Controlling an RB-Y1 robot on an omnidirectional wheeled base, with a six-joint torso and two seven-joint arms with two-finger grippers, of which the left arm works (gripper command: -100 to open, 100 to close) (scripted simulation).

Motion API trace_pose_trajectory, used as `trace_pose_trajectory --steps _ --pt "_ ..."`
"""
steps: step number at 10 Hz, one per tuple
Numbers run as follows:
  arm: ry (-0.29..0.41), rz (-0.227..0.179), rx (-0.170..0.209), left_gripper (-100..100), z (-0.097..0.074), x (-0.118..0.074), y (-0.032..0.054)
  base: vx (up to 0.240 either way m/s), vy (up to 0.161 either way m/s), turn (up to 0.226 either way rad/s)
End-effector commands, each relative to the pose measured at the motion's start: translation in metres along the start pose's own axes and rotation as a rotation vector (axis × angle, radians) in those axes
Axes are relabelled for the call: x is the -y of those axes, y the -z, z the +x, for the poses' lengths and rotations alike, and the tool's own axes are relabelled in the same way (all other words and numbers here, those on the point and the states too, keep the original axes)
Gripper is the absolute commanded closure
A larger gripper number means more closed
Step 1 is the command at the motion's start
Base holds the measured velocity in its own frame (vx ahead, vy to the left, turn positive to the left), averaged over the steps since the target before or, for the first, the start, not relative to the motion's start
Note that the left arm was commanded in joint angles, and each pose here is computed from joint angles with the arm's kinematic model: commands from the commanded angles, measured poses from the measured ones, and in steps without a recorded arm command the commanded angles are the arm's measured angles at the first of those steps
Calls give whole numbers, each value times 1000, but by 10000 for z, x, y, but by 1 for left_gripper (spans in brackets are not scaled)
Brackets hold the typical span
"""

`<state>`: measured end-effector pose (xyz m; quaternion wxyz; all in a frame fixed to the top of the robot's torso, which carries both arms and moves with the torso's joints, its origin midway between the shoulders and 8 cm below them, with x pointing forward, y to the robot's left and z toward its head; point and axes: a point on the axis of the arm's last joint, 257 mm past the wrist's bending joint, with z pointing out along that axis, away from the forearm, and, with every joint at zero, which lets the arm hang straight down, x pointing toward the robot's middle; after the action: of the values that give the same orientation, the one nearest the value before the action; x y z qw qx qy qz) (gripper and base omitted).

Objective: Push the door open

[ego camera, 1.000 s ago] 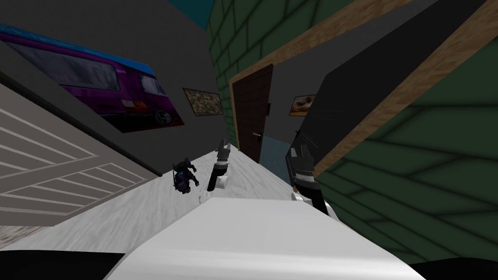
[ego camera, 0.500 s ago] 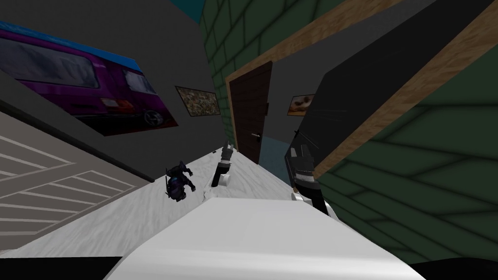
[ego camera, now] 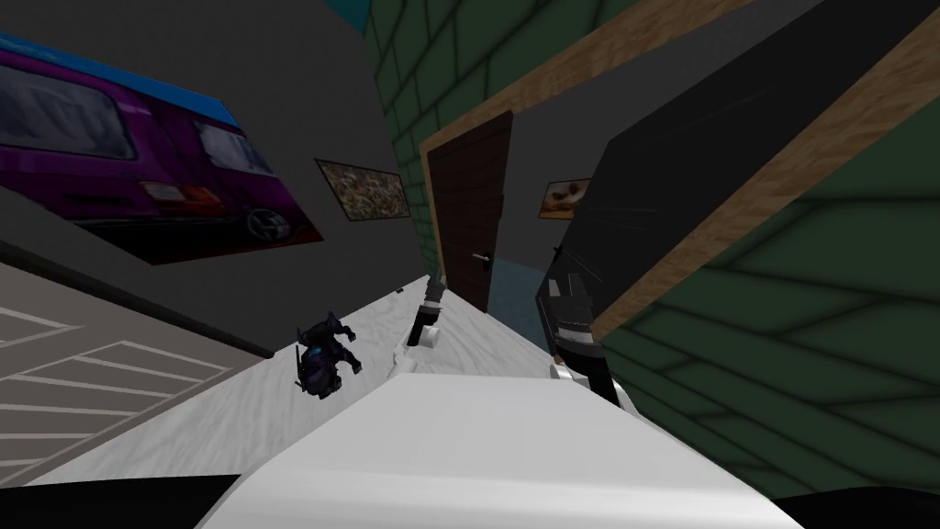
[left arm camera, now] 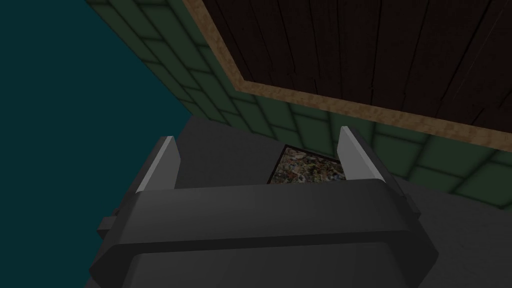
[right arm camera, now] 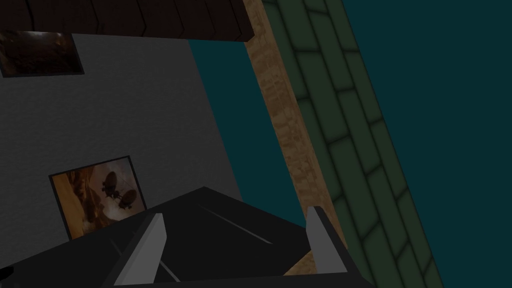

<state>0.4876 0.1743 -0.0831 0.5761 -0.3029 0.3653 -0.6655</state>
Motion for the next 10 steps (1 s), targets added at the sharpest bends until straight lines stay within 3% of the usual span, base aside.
trace_pose_trajectory --steps 1,10 --pt "8 -27 -9 -100 37 -152 -17 92 38 -73" --pt "41 -167 -56 -100 279 -897 -113 92 37 -75"
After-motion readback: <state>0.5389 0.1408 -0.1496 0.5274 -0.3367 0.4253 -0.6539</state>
